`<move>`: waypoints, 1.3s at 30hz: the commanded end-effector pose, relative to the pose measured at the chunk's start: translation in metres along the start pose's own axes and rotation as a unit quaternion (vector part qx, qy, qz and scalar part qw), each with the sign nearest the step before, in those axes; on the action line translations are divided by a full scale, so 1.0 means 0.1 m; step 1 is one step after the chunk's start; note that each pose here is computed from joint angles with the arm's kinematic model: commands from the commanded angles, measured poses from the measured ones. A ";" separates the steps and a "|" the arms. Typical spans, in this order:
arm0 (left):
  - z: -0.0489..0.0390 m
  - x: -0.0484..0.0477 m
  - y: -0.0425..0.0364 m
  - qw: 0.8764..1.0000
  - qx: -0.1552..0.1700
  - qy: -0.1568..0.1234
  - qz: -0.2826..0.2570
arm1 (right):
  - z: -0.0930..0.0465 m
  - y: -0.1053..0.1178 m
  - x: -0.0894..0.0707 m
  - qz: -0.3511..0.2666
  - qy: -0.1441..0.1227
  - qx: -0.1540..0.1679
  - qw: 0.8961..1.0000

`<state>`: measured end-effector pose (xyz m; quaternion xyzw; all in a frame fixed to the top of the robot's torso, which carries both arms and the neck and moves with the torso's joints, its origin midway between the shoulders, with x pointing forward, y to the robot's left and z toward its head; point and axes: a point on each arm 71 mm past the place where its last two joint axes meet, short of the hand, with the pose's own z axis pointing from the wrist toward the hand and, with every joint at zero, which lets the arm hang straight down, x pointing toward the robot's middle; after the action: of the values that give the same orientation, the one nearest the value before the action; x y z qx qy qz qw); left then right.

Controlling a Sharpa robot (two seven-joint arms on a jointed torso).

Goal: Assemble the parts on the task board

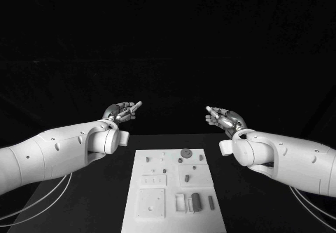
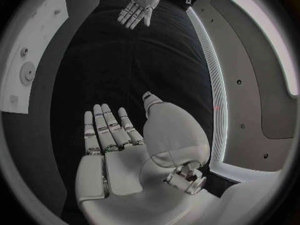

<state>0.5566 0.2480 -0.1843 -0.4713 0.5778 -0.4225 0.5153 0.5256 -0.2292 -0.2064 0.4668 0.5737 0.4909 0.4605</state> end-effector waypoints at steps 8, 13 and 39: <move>0.083 0.000 -0.030 0.997 -0.051 0.056 0.017 | 0.19 0.13 -0.10 -0.017 0.139 0.072 0.987; 0.083 0.000 -0.030 0.997 -0.051 0.056 0.017 | 0.22 0.16 -0.13 -0.023 0.148 0.079 0.986; -0.316 0.092 0.146 0.989 -0.011 0.145 0.025 | 0.43 -0.15 0.07 -0.580 0.152 -0.016 0.800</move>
<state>0.5250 0.2459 -0.1988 -0.4109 0.6607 -0.4507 0.4376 0.5652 -0.2176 -0.2249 -0.0107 0.7924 0.2409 0.5603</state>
